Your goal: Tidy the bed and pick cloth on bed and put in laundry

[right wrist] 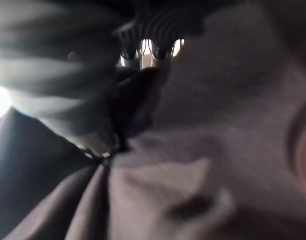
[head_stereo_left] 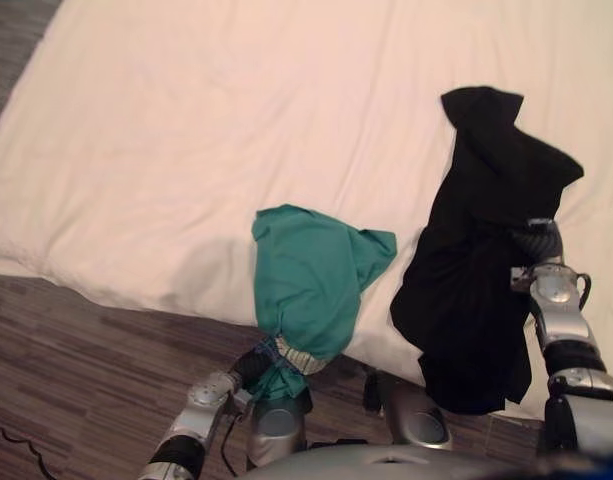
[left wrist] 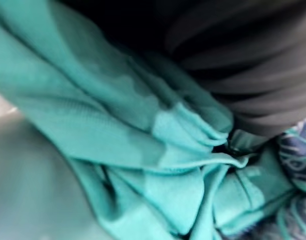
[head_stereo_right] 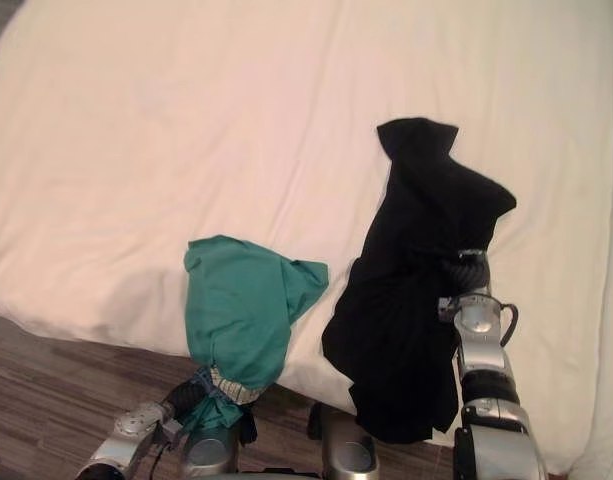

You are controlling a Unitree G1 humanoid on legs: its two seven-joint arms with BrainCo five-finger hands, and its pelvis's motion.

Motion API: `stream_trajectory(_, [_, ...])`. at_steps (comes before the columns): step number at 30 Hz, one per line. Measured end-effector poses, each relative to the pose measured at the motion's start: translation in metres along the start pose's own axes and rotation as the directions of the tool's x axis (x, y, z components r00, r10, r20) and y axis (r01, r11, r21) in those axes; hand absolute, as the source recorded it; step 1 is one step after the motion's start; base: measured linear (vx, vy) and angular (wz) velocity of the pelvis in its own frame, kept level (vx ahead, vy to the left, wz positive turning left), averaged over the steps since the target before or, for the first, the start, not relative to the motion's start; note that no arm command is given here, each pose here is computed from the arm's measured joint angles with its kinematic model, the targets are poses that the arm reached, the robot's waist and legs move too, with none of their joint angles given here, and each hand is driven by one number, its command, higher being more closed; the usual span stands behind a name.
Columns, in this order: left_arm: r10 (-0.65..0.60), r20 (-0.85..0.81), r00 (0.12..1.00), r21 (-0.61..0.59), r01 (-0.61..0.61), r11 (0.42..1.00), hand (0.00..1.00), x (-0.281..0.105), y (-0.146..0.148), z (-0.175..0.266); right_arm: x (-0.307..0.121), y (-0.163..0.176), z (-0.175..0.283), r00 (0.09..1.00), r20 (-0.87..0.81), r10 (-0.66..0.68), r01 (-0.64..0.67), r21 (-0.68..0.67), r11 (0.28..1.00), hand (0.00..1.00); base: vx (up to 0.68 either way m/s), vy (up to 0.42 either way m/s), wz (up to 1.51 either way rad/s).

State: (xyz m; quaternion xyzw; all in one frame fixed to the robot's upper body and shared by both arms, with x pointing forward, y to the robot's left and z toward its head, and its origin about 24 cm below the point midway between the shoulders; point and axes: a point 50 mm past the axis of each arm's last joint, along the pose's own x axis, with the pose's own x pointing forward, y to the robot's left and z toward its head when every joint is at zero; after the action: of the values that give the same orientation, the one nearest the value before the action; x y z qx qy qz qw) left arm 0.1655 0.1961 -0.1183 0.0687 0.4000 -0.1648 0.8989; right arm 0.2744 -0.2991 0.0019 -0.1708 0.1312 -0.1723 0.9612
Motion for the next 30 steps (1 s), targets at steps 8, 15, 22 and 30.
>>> stream_trajectory(8, [-0.008,-0.181,0.983,-0.122,-0.014,0.992,1.0,-0.004,-0.028,-0.05,-0.037,0.02,-0.06,0.982,-0.152,0.108,-0.104,0.036,0.994,1.0,0.08,0.021,-0.06])
stream_trajectory(15, [0.073,-0.276,0.958,-0.159,-0.12,0.98,1.0,-0.012,-0.024,-0.072,-0.068,0.039,-0.096,0.94,-0.275,0.201,-0.151,0.19,0.97,1.0,-0.05,0.009,-0.24])
stream_trajectory(22, [0.159,-0.36,0.919,-0.26,-0.263,0.929,1.0,-0.024,-0.018,-0.092,-0.11,0.043,-0.131,0.872,-0.389,0.297,-0.131,0.399,0.908,1.0,-0.03,-0.068,-0.33])
stream_trajectory(30, [0.219,-0.398,0.891,-0.296,-0.35,0.889,1.0,-0.032,-0.017,-0.104,-0.163,0.02,-0.172,0.775,-0.577,0.26,0.079,0.496,0.865,1.0,0.03,-0.001,-0.09])
